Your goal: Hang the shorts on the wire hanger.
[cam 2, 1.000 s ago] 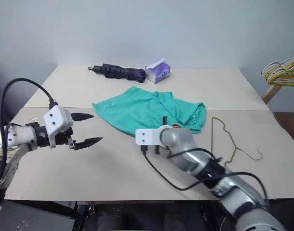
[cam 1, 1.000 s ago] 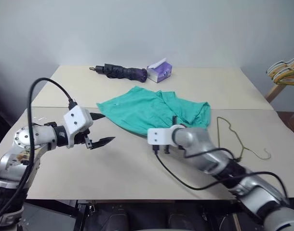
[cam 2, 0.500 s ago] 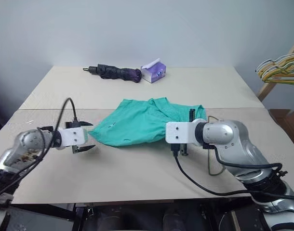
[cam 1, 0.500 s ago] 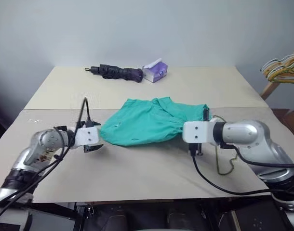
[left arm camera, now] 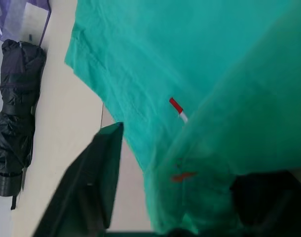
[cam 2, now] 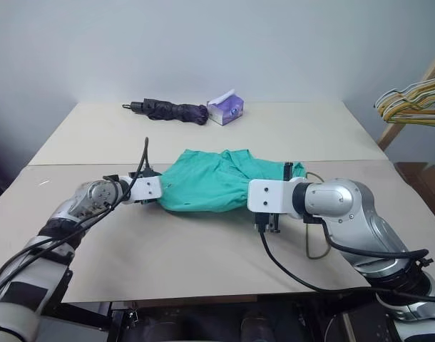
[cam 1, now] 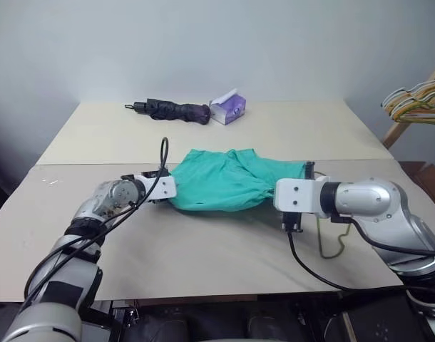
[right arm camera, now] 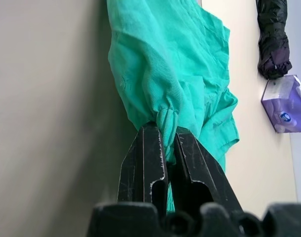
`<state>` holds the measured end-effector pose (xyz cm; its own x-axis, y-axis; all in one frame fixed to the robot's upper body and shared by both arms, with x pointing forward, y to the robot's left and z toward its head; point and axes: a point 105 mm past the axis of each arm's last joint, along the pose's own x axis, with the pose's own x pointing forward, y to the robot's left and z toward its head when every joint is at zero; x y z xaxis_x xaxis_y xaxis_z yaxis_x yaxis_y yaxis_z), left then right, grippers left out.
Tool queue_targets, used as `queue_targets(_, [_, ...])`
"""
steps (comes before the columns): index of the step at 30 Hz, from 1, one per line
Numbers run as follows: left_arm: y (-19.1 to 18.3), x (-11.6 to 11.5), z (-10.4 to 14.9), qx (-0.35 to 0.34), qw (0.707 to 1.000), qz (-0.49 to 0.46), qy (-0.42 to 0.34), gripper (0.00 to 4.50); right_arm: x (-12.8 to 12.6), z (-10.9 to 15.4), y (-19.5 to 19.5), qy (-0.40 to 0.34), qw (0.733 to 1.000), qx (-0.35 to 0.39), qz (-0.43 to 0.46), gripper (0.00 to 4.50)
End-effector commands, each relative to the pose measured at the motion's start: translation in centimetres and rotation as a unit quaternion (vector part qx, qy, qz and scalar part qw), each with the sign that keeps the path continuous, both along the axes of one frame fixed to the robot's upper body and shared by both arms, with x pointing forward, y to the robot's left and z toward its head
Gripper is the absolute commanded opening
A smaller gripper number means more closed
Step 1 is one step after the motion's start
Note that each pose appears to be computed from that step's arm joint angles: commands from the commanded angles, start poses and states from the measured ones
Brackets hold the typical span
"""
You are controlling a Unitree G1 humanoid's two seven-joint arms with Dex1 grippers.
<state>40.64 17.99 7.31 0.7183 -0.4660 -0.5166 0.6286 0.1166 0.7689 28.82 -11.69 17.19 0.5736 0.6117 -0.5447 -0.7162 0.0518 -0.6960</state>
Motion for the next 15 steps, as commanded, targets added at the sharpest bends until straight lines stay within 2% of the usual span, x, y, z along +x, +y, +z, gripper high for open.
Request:
queue_targets(1, [-0.7, 0.7, 1.1, -0.002, 1.0, -0.012, -0.021, 1.67, -0.1, 1.2, 0.1, -0.027, 1.0, 0.013, -0.003, 0.0])
queue_targets(6, [0.9, 0.8, 2.2, 0.004, 0.999, -0.008, -0.033, 0.04, 0.1, 0.9, -0.3, -0.025, 0.999, 0.017, -0.014, 0.0])
queue_targets(10, [2.1, -0.4, 3.2, 0.023, 0.999, -0.044, -0.019, 0.04, -0.2, 0.5, -0.3, -0.026, 0.999, 0.027, -0.003, 0.0])
queue_targets(13, [3.5, -2.7, 4.0, 0.052, 0.994, -0.089, 0.032, 0.04, -0.7, 0.3, -0.5, -0.043, 0.998, 0.034, 0.032, 0.0])
queue_targets(15, [4.5, -5.0, 4.8, 0.077, 0.987, -0.126, 0.068, 0.04, -1.3, -0.1, -1.2, -0.035, 0.998, 0.033, 0.045, 0.0])
